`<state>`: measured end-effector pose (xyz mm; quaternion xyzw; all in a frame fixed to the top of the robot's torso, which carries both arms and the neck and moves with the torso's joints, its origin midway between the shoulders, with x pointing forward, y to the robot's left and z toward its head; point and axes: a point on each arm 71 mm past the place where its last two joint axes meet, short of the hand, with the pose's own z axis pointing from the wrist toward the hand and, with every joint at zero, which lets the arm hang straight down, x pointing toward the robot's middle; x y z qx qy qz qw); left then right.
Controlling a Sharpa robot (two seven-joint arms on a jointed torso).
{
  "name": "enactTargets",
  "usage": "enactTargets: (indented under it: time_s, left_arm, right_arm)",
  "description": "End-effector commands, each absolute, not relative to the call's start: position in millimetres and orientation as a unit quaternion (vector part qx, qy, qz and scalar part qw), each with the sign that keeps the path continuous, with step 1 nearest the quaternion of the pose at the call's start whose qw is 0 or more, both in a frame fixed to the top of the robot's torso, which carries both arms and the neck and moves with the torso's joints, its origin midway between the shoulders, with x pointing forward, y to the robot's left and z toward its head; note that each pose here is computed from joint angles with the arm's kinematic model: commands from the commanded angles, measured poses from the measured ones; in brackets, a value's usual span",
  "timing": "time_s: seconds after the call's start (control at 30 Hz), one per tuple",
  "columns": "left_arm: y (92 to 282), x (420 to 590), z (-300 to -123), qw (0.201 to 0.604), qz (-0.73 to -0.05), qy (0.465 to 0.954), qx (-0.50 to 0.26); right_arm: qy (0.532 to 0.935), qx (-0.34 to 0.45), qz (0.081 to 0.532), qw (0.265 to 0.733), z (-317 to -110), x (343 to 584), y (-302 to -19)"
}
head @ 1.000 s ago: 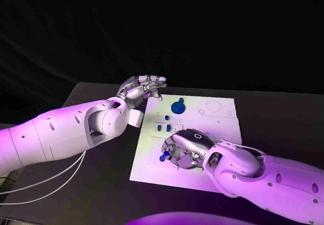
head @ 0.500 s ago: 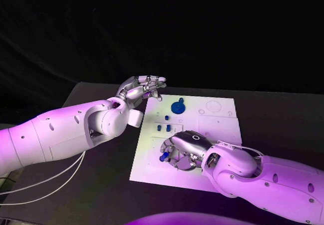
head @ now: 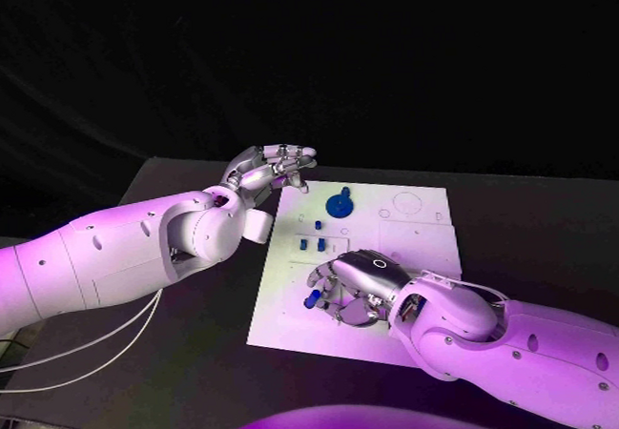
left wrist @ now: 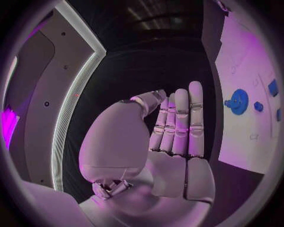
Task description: Assemble the parts on the task board
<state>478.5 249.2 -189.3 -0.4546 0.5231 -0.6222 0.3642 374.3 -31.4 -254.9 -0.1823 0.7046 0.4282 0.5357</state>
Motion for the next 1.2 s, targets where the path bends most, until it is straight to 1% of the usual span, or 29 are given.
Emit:
enactTargets:
  time_s: [0.03,0.37,0.63,0.8,0.93,1.07,1.2]
  left_arm:
    - [246.9,477.8,-188.1,0.357,-0.629,0.524,-0.449]
    - [246.9,478.1,-188.3,0.357,-0.629,0.524,-0.449]
    - [246.6,478.1,-188.3,0.357,-0.629,0.524,-0.449]
    - [246.6,478.1,-188.3,0.357,-0.629,0.524,-0.449]
    - [247.8,478.0,-188.3,0.358,-0.628,0.524,-0.449]
    - [248.8,478.0,-188.3,0.359,-0.628,0.524,-0.45]
    - [249.9,477.9,-188.3,0.359,-0.627,0.524,-0.45]
  right_arm:
    - [0.693,-0.161,0.453,0.538,-251,372,-31]
    - [0.691,-0.156,0.469,0.528,-248,367,-26]
    - [0.691,-0.157,0.474,0.523,-248,366,-23]
    - [0.692,-0.156,0.469,0.526,-248,367,-27]
    - [0.691,-0.151,0.461,0.535,-246,368,-39]
    - [0.689,-0.14,0.457,0.544,-240,370,-52]
    - [0.692,-0.094,0.464,0.546,-227,377,-73]
